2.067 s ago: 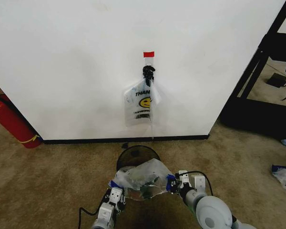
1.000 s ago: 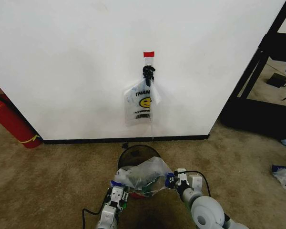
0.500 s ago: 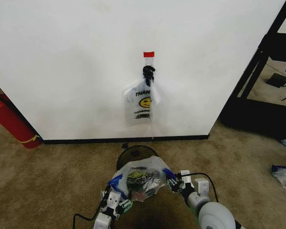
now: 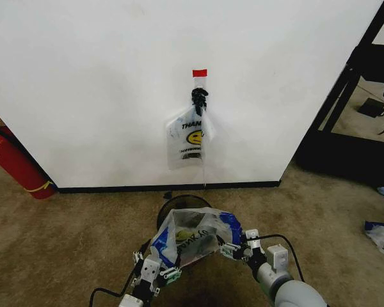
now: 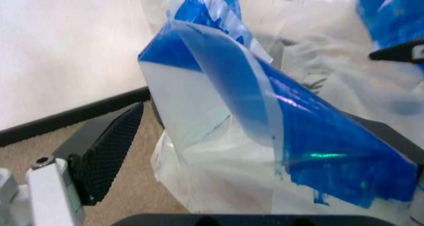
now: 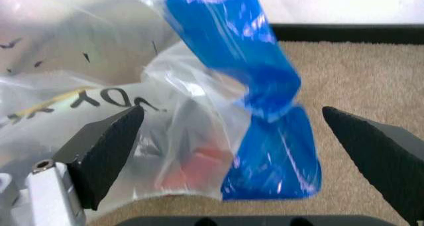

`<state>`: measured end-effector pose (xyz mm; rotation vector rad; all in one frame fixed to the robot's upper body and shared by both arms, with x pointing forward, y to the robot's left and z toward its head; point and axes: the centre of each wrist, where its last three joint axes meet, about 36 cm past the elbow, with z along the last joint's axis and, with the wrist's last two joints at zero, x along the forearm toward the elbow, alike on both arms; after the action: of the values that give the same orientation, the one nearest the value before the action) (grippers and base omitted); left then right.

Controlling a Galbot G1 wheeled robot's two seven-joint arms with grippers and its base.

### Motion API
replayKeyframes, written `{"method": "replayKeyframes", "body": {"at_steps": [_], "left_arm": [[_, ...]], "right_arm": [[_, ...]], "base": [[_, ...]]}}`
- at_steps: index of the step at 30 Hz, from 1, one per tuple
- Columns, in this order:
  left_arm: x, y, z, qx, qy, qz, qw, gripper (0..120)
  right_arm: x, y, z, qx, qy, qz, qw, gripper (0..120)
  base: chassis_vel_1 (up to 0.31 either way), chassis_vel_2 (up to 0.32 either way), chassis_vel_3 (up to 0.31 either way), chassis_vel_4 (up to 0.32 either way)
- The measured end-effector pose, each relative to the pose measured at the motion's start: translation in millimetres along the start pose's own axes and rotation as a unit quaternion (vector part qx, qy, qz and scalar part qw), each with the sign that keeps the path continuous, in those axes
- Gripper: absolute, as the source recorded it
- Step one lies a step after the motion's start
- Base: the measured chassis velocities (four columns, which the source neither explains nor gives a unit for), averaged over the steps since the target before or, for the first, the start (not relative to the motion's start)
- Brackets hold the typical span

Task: Pick up the garbage bag from the wall and place it over the trash bin.

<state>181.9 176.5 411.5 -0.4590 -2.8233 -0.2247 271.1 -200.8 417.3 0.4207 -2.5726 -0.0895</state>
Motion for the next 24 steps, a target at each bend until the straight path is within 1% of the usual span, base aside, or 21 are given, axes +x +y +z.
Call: {"method": "replayKeyframes", "body": {"at_steps": [4, 8, 11, 13, 16, 18, 20, 21, 24], "left_arm": [[4.5, 0.5, -5.0, 0.002, -0.023, 0.006, 0.9997, 100], [4.8, 1.6, -5.9, 0.005, -0.036, 0.013, 0.9992, 100], [-0.4, 1.7, -0.6, 0.023, -0.053, 0.022, 0.9981, 100], [-2.0, 1.4, 0.8, 0.031, -0.056, 0.025, 0.9977, 100], [-7.6, -1.3, -1.6, 0.093, -0.061, 0.033, 0.9932, 100], [-8.2, -2.2, -11.3, 0.138, -0.061, 0.037, 0.9878, 100], [-8.3, -0.7, -20.0, 0.164, -0.062, 0.039, 0.9837, 100], [-8.3, -0.7, -20.0, 0.164, -0.062, 0.039, 0.9837, 100], [-8.6, 5.4, -35.8, 0.192, -0.072, 0.042, 0.9778, 100]], "right_arm": [[4.7, 0.6, 1.2, 0.009, -0.013, -0.003, 1.000, 100], [6.0, -0.4, 1.8, 0.013, -0.021, -0.003, 1.000, 100], [5.5, -1.1, 3.3, 0.016, -0.030, -0.007, 0.999, 100], [5.0, -1.3, 3.9, 0.015, -0.032, -0.008, 0.999, 100], [2.8, -2.3, 6.9, 0.017, -0.034, -0.008, 0.999, 100], [2.1, -3.4, 8.9, 0.020, -0.034, -0.008, 0.999, 100], [1.9, -4.2, 10.1, 0.020, -0.034, -0.008, 0.999, 100], [1.9, -4.2, 10.1, 0.020, -0.034, -0.008, 0.999, 100], [0.9, -5.6, 11.5, 0.018, -0.041, -0.013, 0.999, 100]], "base": [[0.000, 0.000, 0.000, 0.000], [0.000, 0.000, 0.000, 0.000], [0.000, 0.000, 0.000, 0.000], [0.000, 0.000, 0.000, 0.000], [0.000, 0.000, 0.000, 0.000], [0.000, 0.000, 0.000, 0.000], [0.000, 0.000, 0.000, 0.000], [0.000, 0.000, 0.000, 0.000], [0.000, 0.000, 0.000, 0.000]]}}
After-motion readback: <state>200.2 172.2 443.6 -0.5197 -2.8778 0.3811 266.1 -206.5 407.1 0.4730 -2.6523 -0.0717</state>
